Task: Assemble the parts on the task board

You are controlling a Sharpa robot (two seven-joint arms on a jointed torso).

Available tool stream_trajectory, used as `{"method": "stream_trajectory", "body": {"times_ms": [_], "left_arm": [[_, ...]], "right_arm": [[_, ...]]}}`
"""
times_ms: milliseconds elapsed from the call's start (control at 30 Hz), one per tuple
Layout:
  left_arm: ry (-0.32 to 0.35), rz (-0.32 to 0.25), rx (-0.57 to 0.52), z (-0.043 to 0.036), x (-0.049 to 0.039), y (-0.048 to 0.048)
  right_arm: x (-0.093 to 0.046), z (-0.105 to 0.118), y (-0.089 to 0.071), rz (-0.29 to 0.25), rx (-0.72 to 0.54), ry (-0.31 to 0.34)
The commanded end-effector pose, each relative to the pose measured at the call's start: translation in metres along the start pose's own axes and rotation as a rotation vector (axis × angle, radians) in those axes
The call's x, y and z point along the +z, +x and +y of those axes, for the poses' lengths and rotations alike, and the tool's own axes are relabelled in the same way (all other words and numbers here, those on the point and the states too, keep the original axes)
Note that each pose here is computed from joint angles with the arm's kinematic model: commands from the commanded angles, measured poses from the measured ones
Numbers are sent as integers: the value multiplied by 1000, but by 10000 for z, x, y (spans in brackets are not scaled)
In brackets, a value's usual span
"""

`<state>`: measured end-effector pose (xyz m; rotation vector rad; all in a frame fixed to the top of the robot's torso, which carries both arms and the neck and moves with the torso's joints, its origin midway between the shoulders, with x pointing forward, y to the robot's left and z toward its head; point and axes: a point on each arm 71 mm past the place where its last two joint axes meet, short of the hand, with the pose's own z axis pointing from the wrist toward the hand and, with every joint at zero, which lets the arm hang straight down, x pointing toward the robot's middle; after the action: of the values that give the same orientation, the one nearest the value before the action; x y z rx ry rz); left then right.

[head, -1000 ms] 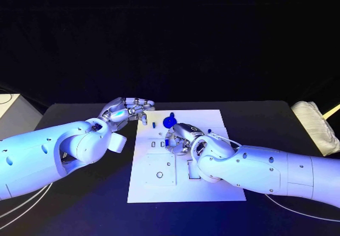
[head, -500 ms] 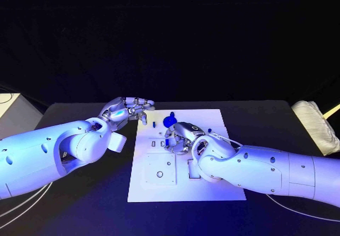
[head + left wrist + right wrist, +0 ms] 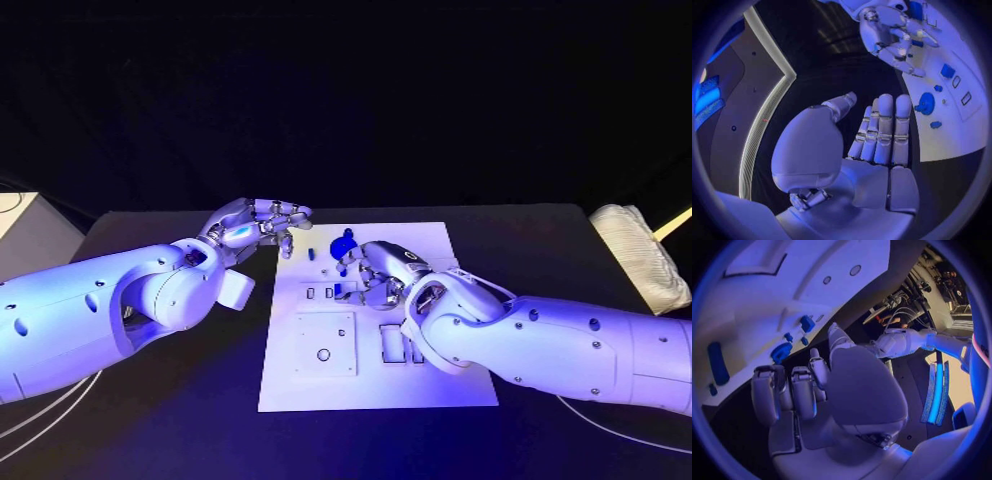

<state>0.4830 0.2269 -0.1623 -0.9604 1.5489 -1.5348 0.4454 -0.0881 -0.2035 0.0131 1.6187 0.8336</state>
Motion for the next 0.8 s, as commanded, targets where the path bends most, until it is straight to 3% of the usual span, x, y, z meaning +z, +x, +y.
{"method": "stream_trajectory", "body": {"times_ms": [33,267,500,633,800], "left_arm": [[-44,20,109,38,29,-4],[-126,51,225,127,124,-9],[-366,135,440,261,254,43],[-461,163,571,270,356,88],[-549,193,767,217,486,153]], "right_arm": [[-44,61,-173,1,62,-115],[-203,-100,-521,54,149,-73],[-400,-309,-822,33,255,3],[-465,-421,-951,8,262,42],[-514,-577,-1097,-32,241,84]]}}
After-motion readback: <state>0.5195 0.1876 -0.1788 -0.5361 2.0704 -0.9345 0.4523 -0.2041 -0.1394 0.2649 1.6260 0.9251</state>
